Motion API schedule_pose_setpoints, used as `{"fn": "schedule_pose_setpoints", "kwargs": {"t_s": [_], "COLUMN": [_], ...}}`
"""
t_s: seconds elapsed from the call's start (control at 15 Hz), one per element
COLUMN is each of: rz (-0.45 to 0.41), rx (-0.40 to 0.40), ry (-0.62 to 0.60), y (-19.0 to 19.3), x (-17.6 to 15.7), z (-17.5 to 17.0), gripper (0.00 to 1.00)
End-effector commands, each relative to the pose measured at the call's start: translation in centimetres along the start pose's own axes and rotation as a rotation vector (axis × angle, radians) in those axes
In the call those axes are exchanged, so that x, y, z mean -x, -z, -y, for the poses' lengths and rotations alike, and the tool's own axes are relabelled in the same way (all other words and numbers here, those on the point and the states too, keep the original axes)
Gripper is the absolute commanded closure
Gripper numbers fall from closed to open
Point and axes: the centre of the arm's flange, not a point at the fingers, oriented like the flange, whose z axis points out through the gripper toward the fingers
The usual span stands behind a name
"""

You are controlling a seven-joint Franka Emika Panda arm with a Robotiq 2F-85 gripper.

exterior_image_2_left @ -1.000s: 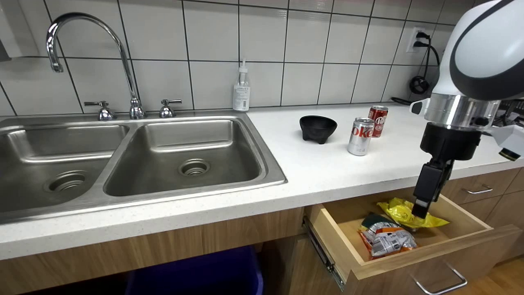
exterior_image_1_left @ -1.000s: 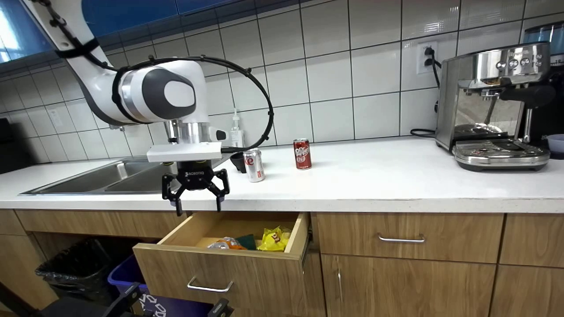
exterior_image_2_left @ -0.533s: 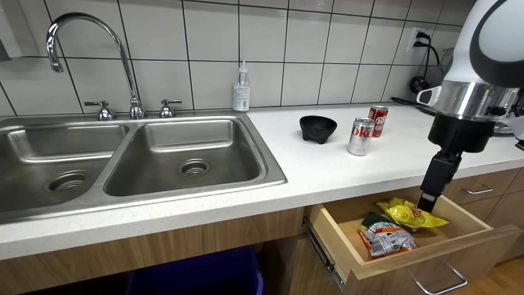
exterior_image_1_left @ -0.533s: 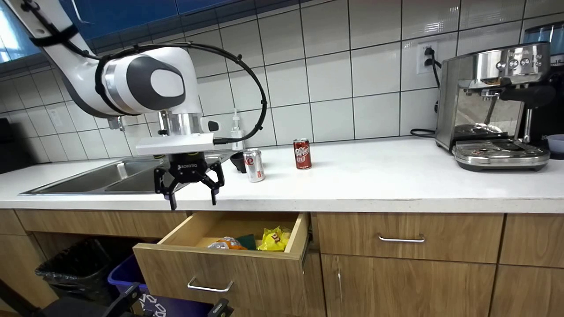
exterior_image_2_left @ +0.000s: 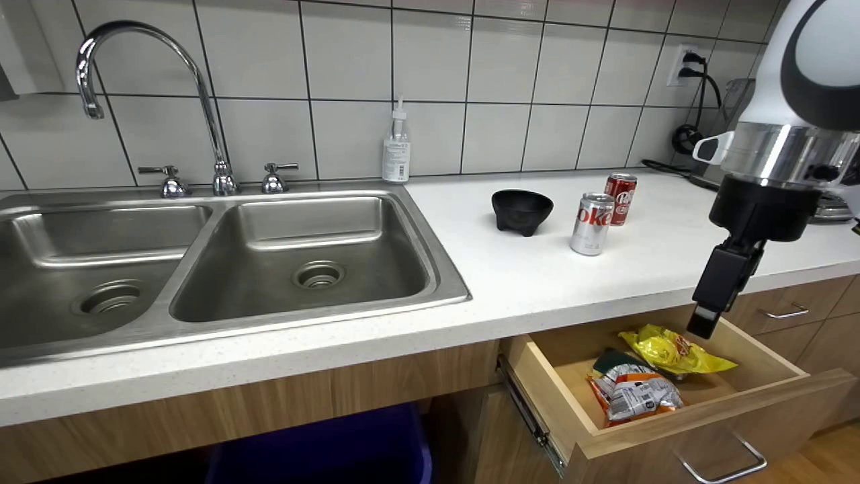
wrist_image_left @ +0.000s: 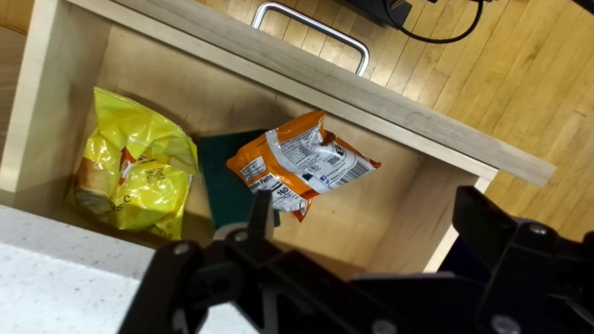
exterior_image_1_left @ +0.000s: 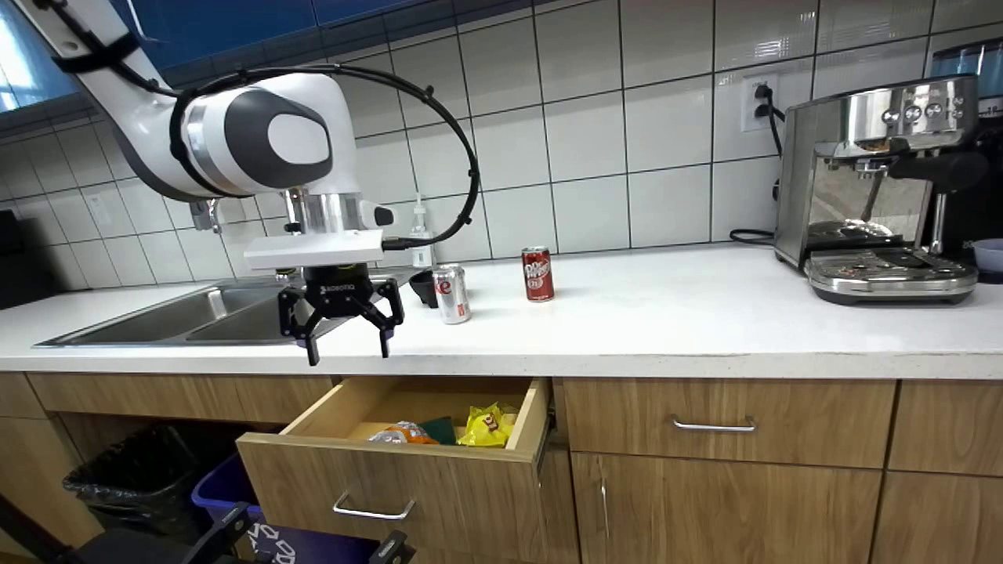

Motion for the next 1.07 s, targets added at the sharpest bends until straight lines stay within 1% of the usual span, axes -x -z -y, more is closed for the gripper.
{"fn": "schedule_pose_setpoints", "kwargs": {"t_s": [0.0,0.73,1.0], "rz": [0.0,0.0,0.008], "rx": [0.0,0.0,0.008], "ry": [0.0,0.0,-0.049], "y": [0.0,-0.01,0.86], "x": [0.0,0.01,0.83], "z": [0.01,0.01,0.86], "gripper": [0.0,0.0,0.0]}}
